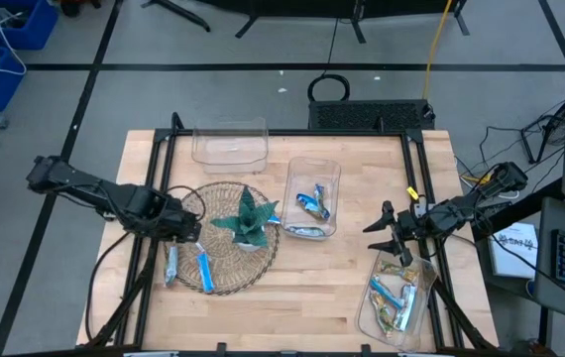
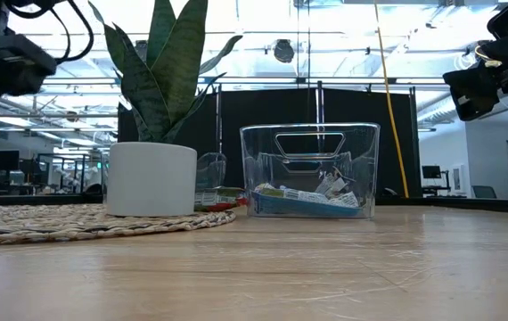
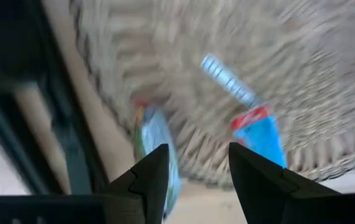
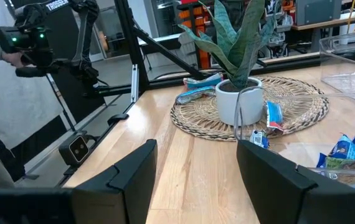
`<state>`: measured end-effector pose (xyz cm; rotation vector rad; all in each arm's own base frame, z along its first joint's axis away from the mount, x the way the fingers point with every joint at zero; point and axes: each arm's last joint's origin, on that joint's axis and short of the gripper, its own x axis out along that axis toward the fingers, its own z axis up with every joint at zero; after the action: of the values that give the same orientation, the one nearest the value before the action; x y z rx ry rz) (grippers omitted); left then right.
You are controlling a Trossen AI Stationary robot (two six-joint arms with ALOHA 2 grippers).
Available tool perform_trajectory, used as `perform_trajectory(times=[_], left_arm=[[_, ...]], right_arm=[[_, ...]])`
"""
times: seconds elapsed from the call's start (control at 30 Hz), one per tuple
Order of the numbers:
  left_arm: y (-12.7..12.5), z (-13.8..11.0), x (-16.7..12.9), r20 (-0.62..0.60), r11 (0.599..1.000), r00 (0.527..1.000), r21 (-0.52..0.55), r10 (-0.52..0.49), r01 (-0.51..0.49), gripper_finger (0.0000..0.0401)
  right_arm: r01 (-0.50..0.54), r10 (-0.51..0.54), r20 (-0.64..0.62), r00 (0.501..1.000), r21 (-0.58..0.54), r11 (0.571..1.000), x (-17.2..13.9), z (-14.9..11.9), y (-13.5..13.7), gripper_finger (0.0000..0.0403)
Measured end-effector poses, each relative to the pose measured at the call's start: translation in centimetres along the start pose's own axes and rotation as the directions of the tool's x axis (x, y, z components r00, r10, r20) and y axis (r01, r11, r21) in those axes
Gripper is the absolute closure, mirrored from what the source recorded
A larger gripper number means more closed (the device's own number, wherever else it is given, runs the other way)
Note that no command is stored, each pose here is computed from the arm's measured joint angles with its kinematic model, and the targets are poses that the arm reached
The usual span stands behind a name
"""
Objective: Pick and place Granola Bars by type
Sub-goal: Put the red granola bar into the top transparent bin
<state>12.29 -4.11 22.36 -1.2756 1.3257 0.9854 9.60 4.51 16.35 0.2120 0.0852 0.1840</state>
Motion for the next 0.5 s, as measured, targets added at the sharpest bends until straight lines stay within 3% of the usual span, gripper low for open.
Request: perform_trajectory(times=[0.27, 0.5], left_arm=[[-1.0, -2.4, 2.2, -0.106, 0.97, 0.977, -0.136, 0.186, -0.2, 0.0231], [-1.9, -3.7, 4.6, 0.02, 0.933, 0.957, -0.227, 0.291, -0.279, 0.0231]], right_arm=[[-0.001, 0.001, 0.0, 1.0, 0.0, 1.0, 0.0, 0.0, 0.0, 0.0188], [-0.001, 0.001, 0.0, 1.0, 0.0, 1.0, 0.0, 0.0, 0.0, 0.0188]])
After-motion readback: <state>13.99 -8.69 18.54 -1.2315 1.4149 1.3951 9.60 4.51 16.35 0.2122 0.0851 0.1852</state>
